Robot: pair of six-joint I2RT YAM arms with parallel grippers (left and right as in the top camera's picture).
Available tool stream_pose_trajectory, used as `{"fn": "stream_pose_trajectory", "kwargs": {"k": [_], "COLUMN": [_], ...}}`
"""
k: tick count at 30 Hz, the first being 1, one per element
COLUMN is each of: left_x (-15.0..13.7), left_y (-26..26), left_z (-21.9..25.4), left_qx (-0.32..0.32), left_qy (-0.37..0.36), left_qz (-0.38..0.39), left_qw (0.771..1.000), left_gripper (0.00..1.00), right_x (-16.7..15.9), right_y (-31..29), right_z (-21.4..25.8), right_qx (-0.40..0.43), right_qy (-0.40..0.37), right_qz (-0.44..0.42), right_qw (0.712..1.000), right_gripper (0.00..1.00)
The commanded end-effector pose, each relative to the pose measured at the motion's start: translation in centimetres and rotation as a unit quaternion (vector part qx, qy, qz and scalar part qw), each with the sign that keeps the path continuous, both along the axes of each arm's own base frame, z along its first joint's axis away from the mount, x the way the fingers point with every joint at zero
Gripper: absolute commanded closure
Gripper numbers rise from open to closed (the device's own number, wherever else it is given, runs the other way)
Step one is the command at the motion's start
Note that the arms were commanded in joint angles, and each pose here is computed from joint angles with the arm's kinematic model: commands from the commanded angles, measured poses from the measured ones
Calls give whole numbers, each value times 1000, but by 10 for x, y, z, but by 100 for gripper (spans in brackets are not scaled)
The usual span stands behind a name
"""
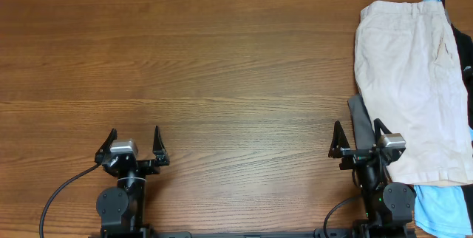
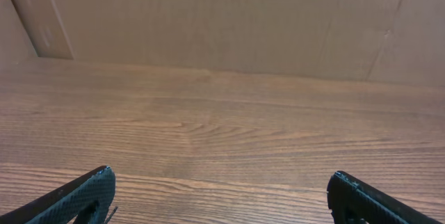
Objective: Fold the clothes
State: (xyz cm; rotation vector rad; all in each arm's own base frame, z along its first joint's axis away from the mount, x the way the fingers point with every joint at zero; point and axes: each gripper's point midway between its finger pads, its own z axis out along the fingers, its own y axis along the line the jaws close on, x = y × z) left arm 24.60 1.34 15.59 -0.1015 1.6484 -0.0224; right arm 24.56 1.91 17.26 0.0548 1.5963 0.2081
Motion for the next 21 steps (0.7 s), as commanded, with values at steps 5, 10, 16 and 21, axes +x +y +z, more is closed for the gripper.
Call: {"fn": "stream_pose_trajectory", "kwargs": {"k": [5, 10, 16, 21], "left_x": [0, 0, 0, 0], "left_y": [0, 0, -1, -1], "left_z": [0, 0, 0, 2], "left_qx": [8, 8, 8, 8], "left_qy": [-2, -2, -2, -6], "left_qz": [-1, -1, -1, -1], "left_qw": [1000, 1000, 1000, 1000], "left_gripper": [0, 0, 0, 0], "right_x": [0, 0, 0, 0], "right_y": [-1, -1, -1, -1], "right_z": [-2, -2, -2, -2], "right_qx": [-4, -4, -4, -3], "right_qy": [-2, -2, -2, -2], "right_qz": [-3, -4, -3, -3], "right_qw": [1000, 1000, 1000, 1000], "right_gripper": [0, 0, 0, 0]}}
